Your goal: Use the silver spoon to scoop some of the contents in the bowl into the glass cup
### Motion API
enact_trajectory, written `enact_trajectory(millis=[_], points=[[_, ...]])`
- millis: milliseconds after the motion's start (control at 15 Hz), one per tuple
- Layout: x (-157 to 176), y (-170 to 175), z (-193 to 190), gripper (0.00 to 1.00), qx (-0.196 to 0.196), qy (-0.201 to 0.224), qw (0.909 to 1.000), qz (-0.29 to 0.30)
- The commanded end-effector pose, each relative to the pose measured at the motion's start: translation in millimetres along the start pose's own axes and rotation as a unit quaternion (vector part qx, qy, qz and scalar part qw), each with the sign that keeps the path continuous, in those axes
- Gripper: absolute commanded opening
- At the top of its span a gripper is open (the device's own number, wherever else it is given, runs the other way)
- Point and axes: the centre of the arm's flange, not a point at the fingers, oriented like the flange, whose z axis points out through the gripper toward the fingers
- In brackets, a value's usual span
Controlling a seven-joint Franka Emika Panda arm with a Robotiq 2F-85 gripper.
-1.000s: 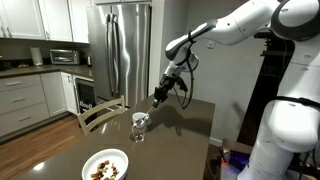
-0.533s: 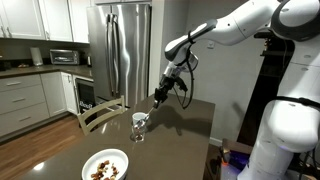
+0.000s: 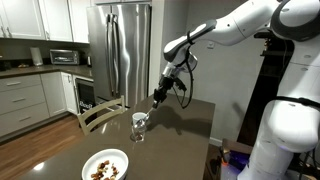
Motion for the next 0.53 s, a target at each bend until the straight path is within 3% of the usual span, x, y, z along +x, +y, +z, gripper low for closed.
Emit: enact_trajectory(millis=[0,467], points=[[3.9,0.9,3.1,0.04,-0.018,0.001,0.9998,0.004],[4.0,2.5,6.1,0.04,-0.021,-0.001,0.9998,0.004]])
